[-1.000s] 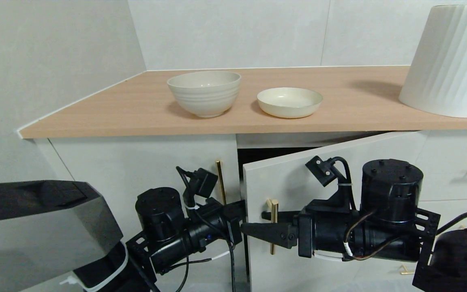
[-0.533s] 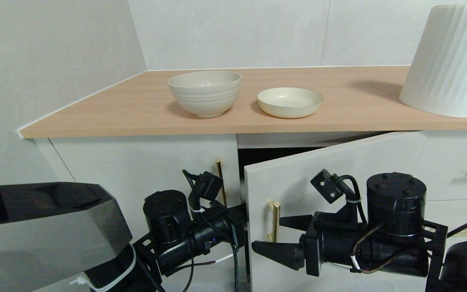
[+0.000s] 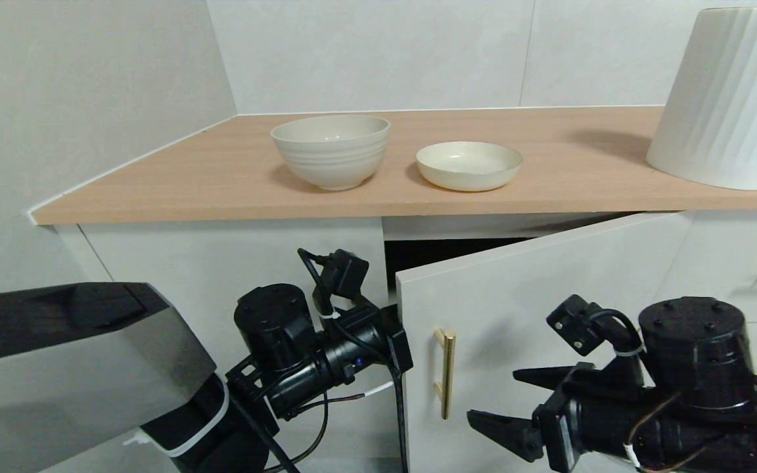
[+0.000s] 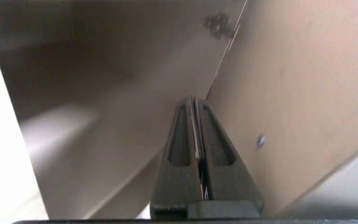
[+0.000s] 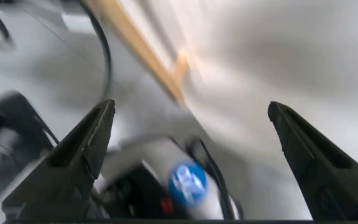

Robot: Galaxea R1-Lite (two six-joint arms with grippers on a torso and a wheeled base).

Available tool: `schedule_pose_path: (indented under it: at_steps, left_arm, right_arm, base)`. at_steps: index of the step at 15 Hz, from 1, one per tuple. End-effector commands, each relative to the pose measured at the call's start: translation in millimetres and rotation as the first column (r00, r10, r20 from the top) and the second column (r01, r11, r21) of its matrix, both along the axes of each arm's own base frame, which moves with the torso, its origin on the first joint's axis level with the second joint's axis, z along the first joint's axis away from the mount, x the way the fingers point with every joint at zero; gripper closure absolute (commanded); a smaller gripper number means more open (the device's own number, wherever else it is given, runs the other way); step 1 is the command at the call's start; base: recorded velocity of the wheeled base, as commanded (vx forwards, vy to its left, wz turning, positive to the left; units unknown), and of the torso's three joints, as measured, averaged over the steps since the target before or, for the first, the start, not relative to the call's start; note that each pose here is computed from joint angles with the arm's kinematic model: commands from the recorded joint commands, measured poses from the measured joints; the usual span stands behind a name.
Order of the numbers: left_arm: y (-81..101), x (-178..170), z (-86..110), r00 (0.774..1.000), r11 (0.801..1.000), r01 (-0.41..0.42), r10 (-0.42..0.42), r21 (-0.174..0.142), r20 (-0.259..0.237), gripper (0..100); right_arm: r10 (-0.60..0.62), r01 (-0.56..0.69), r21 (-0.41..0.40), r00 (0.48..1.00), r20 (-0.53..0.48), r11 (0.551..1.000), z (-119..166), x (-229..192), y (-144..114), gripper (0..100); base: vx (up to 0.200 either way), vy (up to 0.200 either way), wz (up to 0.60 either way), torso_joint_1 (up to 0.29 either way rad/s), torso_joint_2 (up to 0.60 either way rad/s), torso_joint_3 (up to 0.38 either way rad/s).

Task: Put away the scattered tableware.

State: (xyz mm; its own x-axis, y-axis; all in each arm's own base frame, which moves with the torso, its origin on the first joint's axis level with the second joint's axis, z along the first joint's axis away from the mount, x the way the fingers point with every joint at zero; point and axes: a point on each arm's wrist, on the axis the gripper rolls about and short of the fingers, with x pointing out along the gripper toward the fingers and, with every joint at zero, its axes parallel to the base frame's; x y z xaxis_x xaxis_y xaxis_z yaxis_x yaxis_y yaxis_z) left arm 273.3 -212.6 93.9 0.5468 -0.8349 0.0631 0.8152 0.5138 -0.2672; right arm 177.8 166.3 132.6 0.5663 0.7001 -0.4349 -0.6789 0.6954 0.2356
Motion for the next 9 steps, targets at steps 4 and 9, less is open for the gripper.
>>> schedule_pose_path:
  at_steps: [4,9]
  left_arm:
    - [4.0,-5,10.3,1.0,0.999,-0.005,0.004,0.044,0.02,100]
    - [-2.2,-7,3.7,1.0,0.995,0.014,-0.016,0.096,0.015,100]
  right_arm:
    - [-0.06,0.062,-0.037,0.998,0.035,0.997,13,-38,-28,0]
    - [-0.051,0.052,-0.061,0.999,0.019,0.997,6,-40,-26,0]
  base:
    - [0.0,0.0,0.0,0.0,0.0,0.0]
    - [0.0,0.0,0.0,0.0,0.0,0.0]
